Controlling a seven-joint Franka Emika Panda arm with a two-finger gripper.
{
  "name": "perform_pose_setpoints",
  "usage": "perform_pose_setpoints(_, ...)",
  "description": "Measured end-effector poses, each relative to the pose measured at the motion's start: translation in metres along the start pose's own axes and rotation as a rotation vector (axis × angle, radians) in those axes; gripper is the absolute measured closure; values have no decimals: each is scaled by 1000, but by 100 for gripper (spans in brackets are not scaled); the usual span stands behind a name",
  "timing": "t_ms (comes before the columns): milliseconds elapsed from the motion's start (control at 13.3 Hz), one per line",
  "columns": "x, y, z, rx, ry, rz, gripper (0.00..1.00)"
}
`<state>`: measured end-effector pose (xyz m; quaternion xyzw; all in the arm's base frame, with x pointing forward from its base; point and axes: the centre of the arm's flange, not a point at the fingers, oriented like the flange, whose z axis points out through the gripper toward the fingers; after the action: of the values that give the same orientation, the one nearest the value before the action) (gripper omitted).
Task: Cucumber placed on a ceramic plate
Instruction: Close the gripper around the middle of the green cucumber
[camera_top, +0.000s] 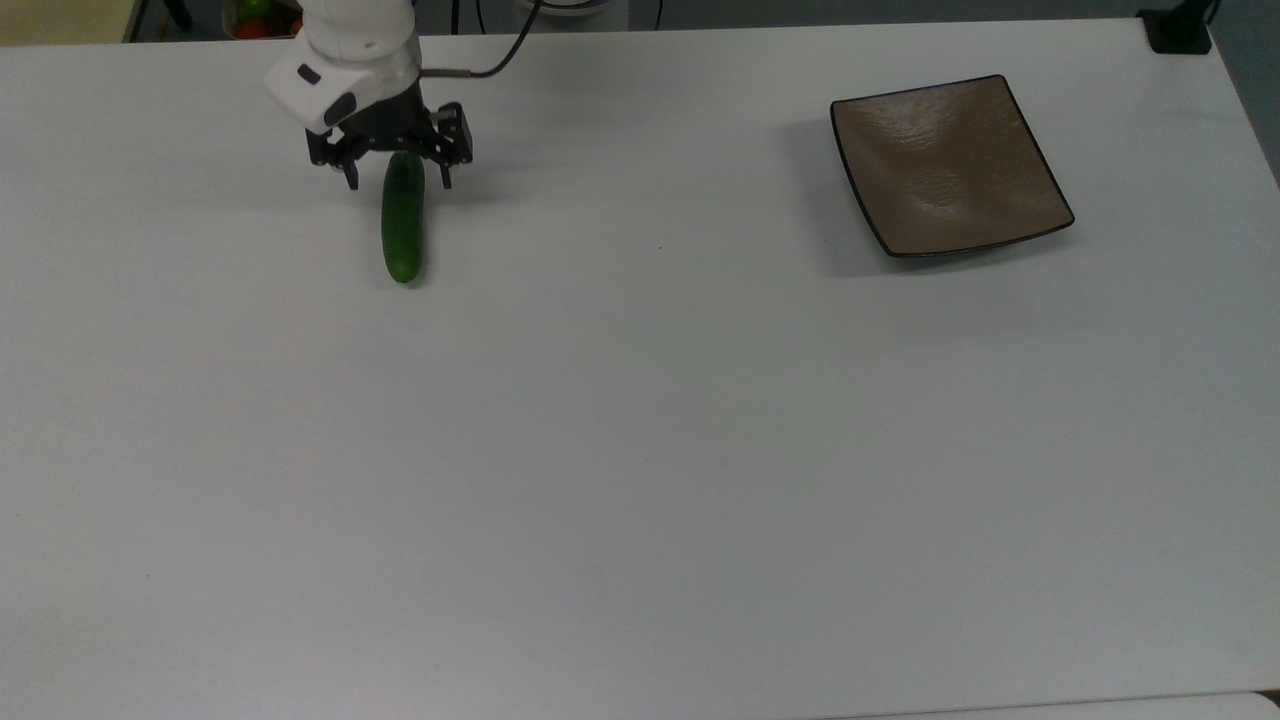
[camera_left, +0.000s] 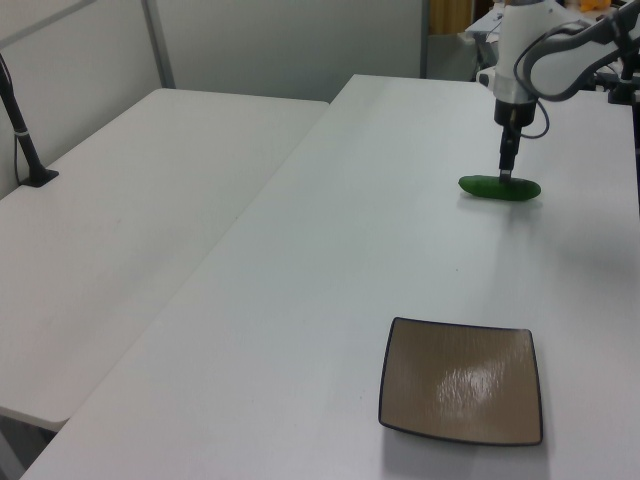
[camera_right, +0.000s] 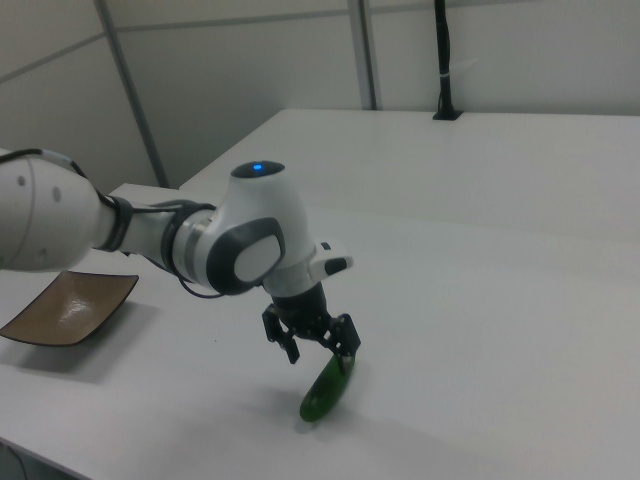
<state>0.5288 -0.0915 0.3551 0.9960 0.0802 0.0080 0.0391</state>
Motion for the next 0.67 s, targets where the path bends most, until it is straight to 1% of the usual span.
perform_pose_setpoints(225,7,1,26,-17,7,12,0)
perform_pose_setpoints(450,8,4,47,-31,-6,18,0)
perform_pose_setpoints(675,7,5,50,-30,-11,21,0)
